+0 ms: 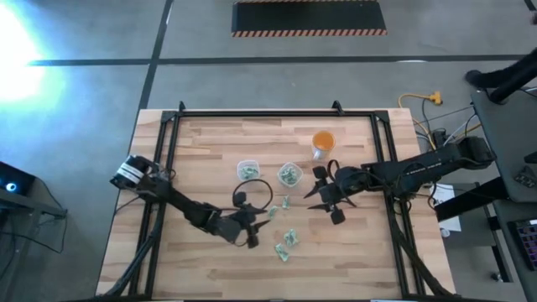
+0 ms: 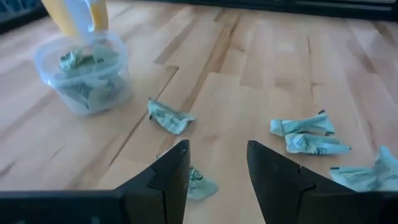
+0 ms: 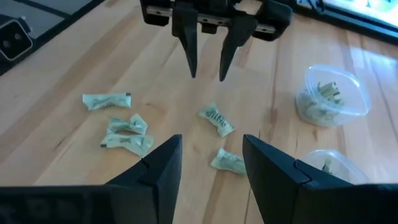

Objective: Pick and place items into bin
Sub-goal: Put the white stevia packet into the left transparent bin

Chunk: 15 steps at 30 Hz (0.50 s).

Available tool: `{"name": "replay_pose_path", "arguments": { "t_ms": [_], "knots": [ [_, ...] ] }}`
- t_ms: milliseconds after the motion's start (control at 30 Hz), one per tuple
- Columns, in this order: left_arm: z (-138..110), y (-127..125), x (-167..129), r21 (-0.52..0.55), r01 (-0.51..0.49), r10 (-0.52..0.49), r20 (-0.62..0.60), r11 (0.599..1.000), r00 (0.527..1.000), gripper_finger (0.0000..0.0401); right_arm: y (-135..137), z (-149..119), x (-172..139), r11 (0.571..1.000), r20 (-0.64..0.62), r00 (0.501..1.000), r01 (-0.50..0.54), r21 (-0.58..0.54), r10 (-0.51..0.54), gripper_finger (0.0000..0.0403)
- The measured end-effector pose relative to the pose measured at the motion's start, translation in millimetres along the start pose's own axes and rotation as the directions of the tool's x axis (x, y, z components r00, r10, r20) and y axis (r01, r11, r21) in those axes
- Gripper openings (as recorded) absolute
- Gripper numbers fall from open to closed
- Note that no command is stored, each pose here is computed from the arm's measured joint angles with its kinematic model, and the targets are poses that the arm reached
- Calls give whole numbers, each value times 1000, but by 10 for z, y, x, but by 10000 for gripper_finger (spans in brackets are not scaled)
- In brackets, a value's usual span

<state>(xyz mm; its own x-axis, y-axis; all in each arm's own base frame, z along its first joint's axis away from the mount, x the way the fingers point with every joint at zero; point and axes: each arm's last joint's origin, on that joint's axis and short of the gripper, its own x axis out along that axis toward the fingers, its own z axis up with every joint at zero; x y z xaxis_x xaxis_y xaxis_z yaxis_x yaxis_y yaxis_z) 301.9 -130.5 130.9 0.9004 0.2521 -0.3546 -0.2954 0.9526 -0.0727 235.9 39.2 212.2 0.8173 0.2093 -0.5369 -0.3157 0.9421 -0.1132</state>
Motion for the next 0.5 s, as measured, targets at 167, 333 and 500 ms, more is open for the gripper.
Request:
{"name": "replay_pose_path", "arguments": {
  "t_ms": [167,333,500],
  "knots": [
    [-47,5,106,-44,-37,35,-43,998,998,144,3,-15,2,1000,-8,1000,-2,-5,2,153],
    [-64,24,188,-42,-87,82,-114,995,990,144,3,-17,2,1000,-9,1000,-2,-5,2,147],
    [-33,47,225,-48,-111,104,-135,993,985,144,3,-18,2,1000,-9,1000,-2,-4,2,142]
  ]
}}
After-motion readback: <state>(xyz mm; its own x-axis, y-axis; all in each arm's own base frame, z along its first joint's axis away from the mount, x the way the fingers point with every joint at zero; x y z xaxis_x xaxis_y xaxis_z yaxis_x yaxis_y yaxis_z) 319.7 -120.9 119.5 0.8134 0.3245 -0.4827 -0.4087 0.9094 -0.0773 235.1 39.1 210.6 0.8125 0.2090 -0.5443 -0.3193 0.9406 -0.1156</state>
